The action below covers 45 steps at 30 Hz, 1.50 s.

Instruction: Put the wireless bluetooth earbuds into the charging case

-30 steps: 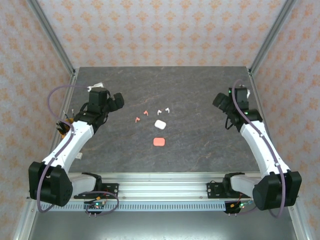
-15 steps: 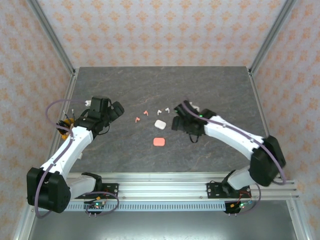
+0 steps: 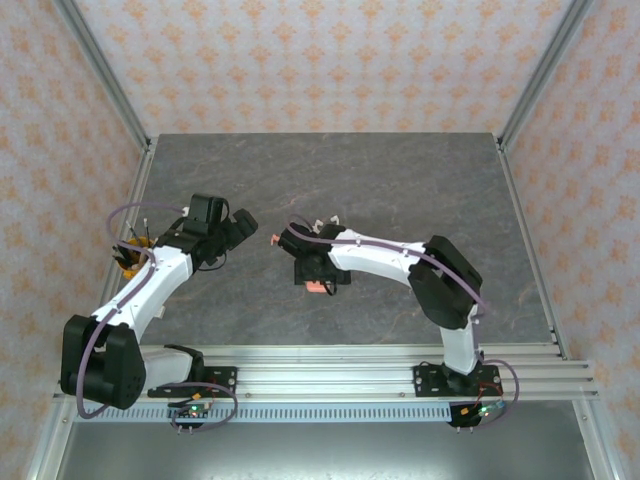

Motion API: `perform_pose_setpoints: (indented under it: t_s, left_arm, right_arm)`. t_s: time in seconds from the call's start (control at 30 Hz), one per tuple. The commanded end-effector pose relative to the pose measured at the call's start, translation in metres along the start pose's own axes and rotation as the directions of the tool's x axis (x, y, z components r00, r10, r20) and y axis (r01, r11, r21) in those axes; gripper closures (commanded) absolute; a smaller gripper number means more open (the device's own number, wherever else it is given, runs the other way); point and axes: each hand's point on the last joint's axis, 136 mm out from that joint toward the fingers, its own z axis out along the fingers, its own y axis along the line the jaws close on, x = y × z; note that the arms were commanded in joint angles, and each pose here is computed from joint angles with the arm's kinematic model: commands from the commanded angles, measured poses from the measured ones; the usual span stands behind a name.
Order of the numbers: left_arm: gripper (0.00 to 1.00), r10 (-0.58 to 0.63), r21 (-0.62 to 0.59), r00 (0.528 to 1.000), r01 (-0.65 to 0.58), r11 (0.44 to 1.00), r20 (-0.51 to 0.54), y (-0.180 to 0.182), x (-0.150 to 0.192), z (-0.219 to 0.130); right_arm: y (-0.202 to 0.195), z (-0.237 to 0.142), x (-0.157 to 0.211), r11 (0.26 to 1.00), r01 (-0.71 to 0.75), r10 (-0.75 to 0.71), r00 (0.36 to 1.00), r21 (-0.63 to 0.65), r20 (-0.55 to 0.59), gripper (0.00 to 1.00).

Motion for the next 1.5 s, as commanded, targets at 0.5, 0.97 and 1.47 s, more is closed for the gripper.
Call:
perform_pose_setpoints:
  t_s: [0.5,0.97,1.47]
  left_arm:
    - [0.00,-0.010,0.075,1.000,0.011,0.997,-0.008,-0.013,0.003,-0.012]
    - [0.00,-0.016,0.075,1.000,0.016,0.997,-0.007,-0.013,0.003,-0.013]
    - [0.00,-0.019,0.068,1.000,0.019,0.997,-0.011,-0.011,0.005,-0.010]
  right_arm:
    - [0.011,0.020,0.002,0.999,-0.032,0.032,0.999,0.007,-0.043,0.15]
    - [0.007,0.024,0.002,0.994,-0.103,0.104,0.994,0.024,-0.028,0.16]
    - [0.002,0.024,0.004,0.991,-0.131,0.132,0.991,0.040,-0.027,0.21]
